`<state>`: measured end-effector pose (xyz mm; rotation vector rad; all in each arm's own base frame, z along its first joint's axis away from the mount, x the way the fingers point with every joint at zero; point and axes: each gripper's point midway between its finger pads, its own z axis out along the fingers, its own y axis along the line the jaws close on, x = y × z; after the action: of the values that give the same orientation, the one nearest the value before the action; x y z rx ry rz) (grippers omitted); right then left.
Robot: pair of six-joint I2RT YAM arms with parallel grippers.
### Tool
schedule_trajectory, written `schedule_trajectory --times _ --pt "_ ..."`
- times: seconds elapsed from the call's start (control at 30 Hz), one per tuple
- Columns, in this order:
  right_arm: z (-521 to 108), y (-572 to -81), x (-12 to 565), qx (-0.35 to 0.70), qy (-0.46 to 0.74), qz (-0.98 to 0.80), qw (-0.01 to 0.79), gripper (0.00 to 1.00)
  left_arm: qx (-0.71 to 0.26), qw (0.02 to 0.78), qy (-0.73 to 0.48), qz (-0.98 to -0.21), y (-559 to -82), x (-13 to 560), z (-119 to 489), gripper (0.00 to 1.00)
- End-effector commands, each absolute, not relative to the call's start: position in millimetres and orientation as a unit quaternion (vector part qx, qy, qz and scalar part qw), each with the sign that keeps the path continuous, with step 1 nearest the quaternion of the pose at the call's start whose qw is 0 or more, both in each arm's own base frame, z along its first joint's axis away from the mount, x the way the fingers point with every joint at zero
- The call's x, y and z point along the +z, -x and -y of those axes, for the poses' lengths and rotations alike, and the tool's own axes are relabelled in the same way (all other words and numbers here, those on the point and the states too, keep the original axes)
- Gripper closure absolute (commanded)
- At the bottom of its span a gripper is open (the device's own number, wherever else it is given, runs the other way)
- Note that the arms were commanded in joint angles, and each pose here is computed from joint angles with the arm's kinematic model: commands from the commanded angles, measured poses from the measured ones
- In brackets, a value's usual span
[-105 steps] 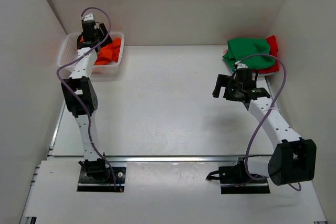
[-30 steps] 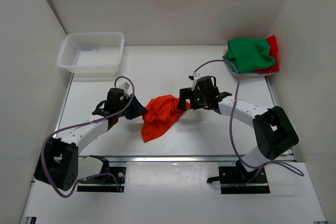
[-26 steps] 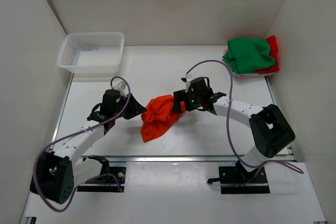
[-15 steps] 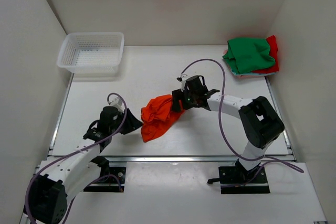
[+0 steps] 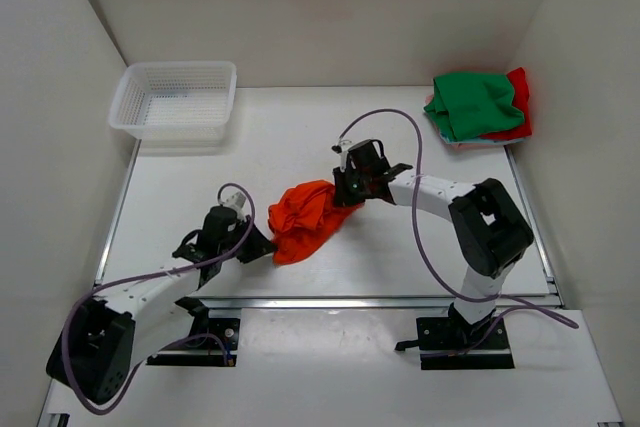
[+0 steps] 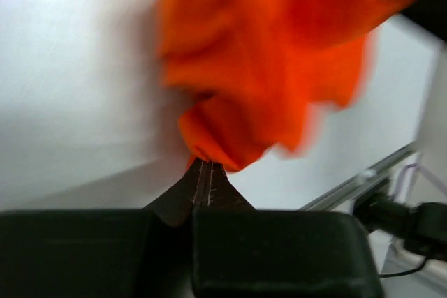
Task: Fold and stack the t-shirts
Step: Flatten out the tshirt
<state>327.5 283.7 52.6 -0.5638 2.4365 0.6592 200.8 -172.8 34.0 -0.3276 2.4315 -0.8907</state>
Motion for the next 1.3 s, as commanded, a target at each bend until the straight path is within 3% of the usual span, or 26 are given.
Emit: schedule_trajectory --times 0.0,0.17,0.4,0.53,0.7,0.93,1.0,1.03,1.1,1.13,1.17,1.23,1.27 --pt "-269.3 -350.5 137.0 0.245 0.197 -0.878 0.360 0.99 -0.368 0.382 0.109 -0.841 -252.7 128.9 179.5 1.00" --pt "-213.4 -352.9 246.1 0.265 0.148 -0.835 0.459 1.00 -0.346 0.473 0.111 -0.803 -287.1 229.5 131.8 1.00" --pt "-106.0 -331.5 336.6 0.251 0.056 -0.781 0.569 1.00 -0.256 0.562 0.115 -0.778 -287.1 317.8 86.3 1.00" --pt "-74.4 -321.3 349.0 0.243 0.032 -0.773 0.585 1.00 -0.224 0.598 0.139 -0.757 -281.8 344.4 67.0 1.00" --pt "-82.5 -311.9 361.7 0.253 0.043 -0.760 0.597 1.00 -0.218 0.611 0.135 -0.748 -280.6 367.8 65.3 1.00" --pt "-152.3 -329.4 292.4 0.303 0.095 -0.813 0.488 0.99 -0.187 0.550 0.169 -0.796 -301.3 294.8 57.0 1.00" --pt "-158.0 -333.7 285.2 0.286 0.099 -0.827 0.474 0.75 -0.166 0.542 0.173 -0.806 -302.6 279.5 50.3 1.00" --pt "-153.3 -333.2 275.5 0.273 0.085 -0.837 0.466 0.58 -0.150 0.535 0.179 -0.812 -303.0 269.6 43.4 1.00" --pt "-135.4 -338.5 265.5 0.256 0.054 -0.839 0.476 0.51 -0.137 0.530 0.183 -0.817 -302.3 257.9 37.8 1.00" --pt "-124.2 -332.8 250.2 0.251 0.037 -0.844 0.473 0.40 -0.117 0.523 0.201 -0.820 -303.8 244.1 24.1 1.00" --pt "-117.3 -331.7 240.0 0.242 0.027 -0.852 0.463 0.40 -0.109 0.516 0.207 -0.824 -303.6 236.8 20.0 1.00" --pt "-108.8 -325.7 211.0 0.218 0.020 -0.875 0.433 0.38 -0.105 0.511 0.207 -0.828 -306.6 231.9 17.8 0.80" --pt "-104.6 -322.4 197.9 0.209 0.016 -0.885 0.416 0.38 -0.125 0.508 0.196 -0.829 -307.8 232.8 26.4 0.57"
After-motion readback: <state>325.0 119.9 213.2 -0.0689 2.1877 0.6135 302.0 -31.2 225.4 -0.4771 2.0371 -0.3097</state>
